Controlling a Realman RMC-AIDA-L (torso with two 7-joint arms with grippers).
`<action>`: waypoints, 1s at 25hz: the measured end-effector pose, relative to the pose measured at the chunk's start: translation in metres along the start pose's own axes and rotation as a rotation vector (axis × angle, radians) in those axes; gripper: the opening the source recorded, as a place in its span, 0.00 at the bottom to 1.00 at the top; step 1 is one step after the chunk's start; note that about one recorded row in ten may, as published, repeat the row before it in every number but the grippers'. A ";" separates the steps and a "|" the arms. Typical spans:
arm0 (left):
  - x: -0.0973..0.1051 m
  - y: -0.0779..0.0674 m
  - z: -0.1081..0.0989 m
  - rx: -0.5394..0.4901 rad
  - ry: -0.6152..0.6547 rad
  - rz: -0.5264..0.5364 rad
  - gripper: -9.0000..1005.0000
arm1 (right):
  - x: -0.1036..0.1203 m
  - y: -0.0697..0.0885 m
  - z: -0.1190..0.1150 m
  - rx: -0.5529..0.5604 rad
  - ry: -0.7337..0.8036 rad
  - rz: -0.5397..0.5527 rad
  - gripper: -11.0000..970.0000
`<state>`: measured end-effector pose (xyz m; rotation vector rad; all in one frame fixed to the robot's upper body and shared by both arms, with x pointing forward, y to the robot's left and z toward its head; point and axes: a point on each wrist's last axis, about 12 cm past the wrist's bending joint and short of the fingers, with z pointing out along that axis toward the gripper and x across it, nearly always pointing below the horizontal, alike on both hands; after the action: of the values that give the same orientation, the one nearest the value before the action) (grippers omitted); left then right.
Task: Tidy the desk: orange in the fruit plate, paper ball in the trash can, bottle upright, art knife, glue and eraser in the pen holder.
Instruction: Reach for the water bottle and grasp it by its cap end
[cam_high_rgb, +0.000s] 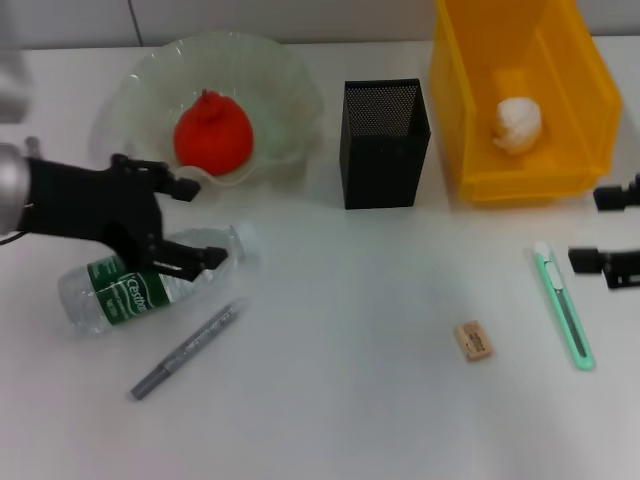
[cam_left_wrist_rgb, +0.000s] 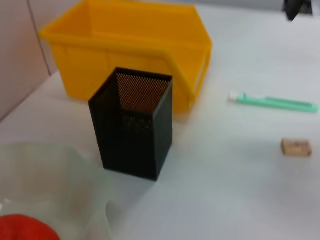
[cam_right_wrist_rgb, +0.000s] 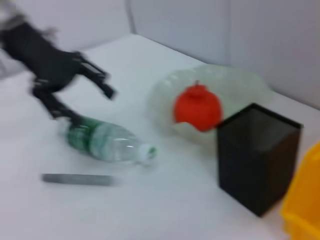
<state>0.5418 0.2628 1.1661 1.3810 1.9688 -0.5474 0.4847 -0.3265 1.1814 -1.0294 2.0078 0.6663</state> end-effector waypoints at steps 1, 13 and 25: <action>-0.007 0.001 0.005 -0.002 0.031 0.017 0.86 | 0.006 0.000 -0.001 -0.009 -0.011 -0.002 0.84; -0.046 -0.005 0.074 -0.091 0.359 0.170 0.86 | 0.040 0.006 0.003 -0.082 -0.087 0.004 0.84; -0.048 -0.002 0.112 -0.060 0.465 0.166 0.86 | 0.036 0.004 0.010 -0.117 -0.092 -0.003 0.83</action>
<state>0.5817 0.1564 1.1232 1.7300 2.1719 -0.0906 0.4719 -0.3327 1.1470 -1.0497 1.9063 0.8232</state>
